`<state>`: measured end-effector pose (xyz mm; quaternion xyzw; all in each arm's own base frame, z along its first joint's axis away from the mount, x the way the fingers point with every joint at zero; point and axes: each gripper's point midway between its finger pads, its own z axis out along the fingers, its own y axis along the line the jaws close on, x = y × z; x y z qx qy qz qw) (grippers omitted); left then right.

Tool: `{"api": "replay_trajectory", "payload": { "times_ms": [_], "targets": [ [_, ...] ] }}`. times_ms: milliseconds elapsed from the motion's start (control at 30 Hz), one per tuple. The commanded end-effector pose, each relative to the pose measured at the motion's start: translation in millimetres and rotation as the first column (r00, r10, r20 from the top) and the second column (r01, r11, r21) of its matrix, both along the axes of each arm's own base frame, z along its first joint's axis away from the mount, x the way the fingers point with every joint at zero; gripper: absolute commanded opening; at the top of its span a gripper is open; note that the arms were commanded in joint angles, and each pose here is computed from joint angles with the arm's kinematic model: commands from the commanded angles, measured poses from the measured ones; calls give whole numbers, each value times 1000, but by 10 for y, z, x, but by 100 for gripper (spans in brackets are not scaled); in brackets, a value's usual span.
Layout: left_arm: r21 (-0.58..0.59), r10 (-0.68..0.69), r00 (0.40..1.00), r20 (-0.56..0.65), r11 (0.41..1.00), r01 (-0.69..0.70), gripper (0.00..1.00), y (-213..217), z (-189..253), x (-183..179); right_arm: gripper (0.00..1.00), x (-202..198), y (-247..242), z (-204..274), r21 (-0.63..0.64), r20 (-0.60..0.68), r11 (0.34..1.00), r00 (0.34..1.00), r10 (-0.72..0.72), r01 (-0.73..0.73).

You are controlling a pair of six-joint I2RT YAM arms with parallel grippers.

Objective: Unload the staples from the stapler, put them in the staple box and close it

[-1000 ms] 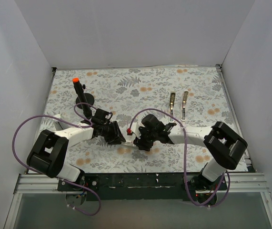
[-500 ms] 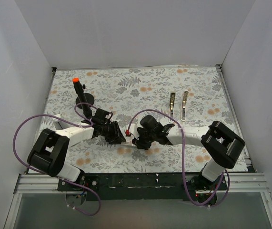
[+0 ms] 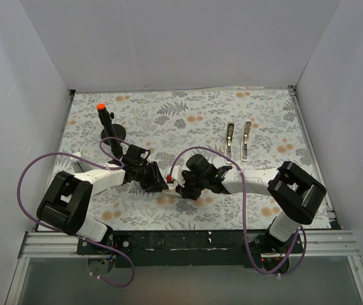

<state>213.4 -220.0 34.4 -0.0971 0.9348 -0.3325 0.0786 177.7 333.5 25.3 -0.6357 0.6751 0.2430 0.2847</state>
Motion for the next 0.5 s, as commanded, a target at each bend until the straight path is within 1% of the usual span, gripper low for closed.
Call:
{"api": "replay_trajectory", "payload": {
  "times_ms": [0,267,467],
  "targets": [
    [-33,-12,1000,4,999,12,29,-39,54,-27,40,60,177,115,57,29,998,999,16,-18],
    [-19,8,1000,-13,1000,-9,31,-6,20,-57,39,64,206,81,63,24,998,1000,-3,2],
    [-16,6,1000,-11,1000,-6,31,-11,10,-39,40,5,263,122,93,27,994,998,49,-51]
  ]
}}
